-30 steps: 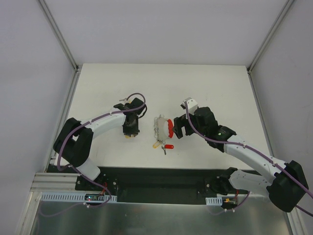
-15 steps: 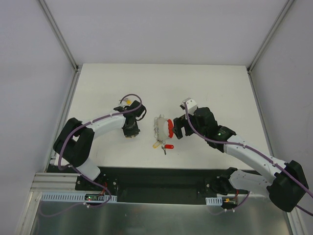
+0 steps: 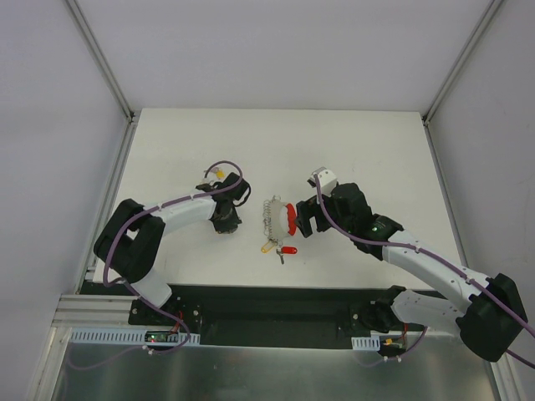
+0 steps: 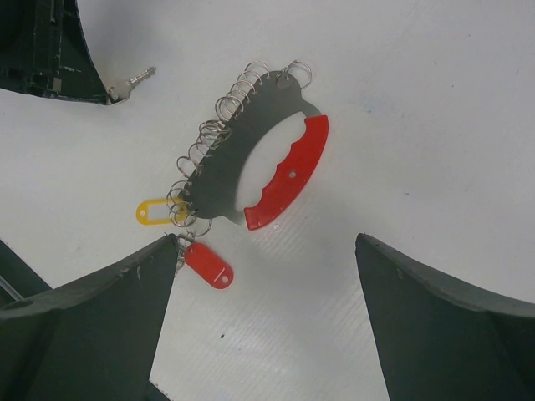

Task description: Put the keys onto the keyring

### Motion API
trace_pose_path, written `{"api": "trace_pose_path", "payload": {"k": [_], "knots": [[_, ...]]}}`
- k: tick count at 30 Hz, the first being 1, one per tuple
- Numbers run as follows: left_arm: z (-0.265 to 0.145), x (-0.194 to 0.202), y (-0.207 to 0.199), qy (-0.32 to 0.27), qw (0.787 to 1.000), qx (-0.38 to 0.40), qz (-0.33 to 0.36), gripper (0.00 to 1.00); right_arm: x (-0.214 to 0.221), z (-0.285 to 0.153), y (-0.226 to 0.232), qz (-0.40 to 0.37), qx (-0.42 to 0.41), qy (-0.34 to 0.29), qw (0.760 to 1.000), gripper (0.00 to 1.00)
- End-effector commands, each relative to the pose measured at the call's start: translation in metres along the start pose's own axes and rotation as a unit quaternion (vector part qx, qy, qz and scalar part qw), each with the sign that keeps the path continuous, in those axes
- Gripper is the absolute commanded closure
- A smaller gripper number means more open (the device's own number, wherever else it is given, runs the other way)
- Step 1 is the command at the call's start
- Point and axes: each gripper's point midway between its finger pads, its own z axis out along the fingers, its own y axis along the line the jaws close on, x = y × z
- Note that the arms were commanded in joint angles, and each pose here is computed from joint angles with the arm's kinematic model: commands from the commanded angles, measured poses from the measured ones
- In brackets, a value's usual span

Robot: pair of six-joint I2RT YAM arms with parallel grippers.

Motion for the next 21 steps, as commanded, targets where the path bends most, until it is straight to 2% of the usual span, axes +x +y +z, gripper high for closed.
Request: {"api": "trace_pose_path", "payload": {"k": [1,8,14,17,21], "knots": [[0.001,0.008,0.007,0.011,1.000,-0.006,-0.009,0.99,-0.014,-0.003,0.003,-0.008,-0.003,-0.017,1.000,0.09],[-0.013,-0.002,0.005,-0.013,1.000,0.016,0.011,1.00,-0.016,-0.004,0.005,-0.009,-0.006,-0.017,1.000,0.09],[-0.034,-0.026,0.002,-0.061,0.994,0.036,0.087,1.00,-0.017,-0.004,0.008,-0.011,-0.015,-0.015,1.000,0.09],[-0.048,-0.044,-0.001,-0.102,0.984,0.046,0.138,1.00,-0.020,-0.007,0.012,-0.010,-0.026,-0.016,0.999,0.09],[-0.068,-0.061,-0.018,-0.151,0.958,0.099,0.222,1.00,-0.028,-0.012,0.021,-0.011,-0.049,-0.028,0.998,0.10]]}}
